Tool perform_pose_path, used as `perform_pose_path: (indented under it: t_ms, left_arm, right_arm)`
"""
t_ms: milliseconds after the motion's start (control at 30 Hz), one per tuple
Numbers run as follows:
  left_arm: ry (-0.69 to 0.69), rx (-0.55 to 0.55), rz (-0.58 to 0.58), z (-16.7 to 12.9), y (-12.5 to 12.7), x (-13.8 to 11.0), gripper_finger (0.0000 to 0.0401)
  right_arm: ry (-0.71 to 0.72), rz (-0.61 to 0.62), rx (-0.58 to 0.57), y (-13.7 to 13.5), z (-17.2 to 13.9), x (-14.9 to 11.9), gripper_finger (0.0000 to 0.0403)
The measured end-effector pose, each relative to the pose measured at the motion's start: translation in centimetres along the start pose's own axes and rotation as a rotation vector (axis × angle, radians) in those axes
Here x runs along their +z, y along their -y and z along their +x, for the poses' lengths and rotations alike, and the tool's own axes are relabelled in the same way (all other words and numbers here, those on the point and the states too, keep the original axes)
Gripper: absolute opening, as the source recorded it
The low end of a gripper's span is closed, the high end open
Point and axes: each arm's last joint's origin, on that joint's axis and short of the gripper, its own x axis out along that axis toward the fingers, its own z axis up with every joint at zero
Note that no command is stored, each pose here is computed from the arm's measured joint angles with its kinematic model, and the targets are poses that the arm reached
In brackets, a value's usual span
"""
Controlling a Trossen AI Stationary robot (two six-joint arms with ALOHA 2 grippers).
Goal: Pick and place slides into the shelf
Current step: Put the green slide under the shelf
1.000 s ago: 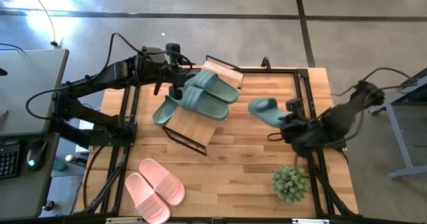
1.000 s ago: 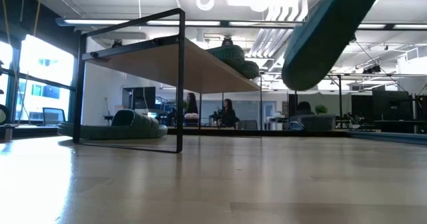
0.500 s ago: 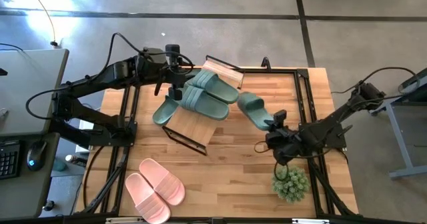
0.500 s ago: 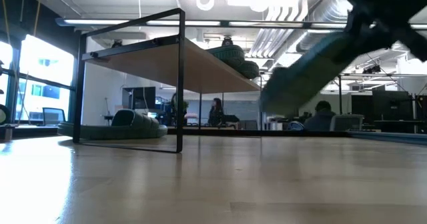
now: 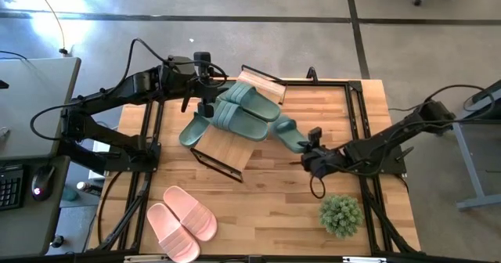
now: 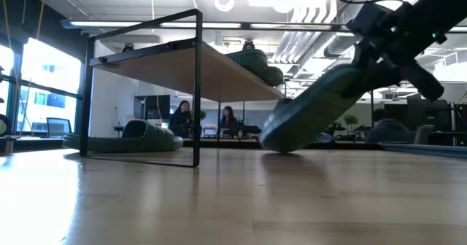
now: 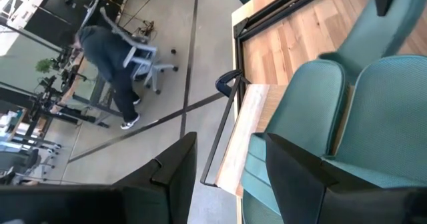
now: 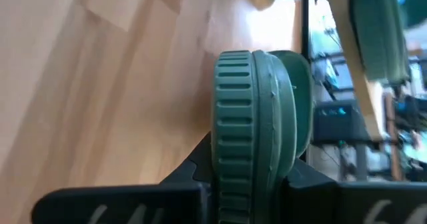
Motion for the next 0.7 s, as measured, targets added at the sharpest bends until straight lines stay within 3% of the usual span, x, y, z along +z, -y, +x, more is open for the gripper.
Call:
perform_pose_path:
  t_ms: [300,700]
  left_arm:
    - [0.0,0.0,0.0,0.0,0.0,0.0,0.016]
    - [0.0,0.001,0.0,0.0,0.0,0.0,0.016]
  right_arm:
    - [0.011,0.047,0.083,0.5,2.2,-1.3,0.0041]
    - [0.039,0.035,0.157,0.7,2.5,-1.4,0.0045]
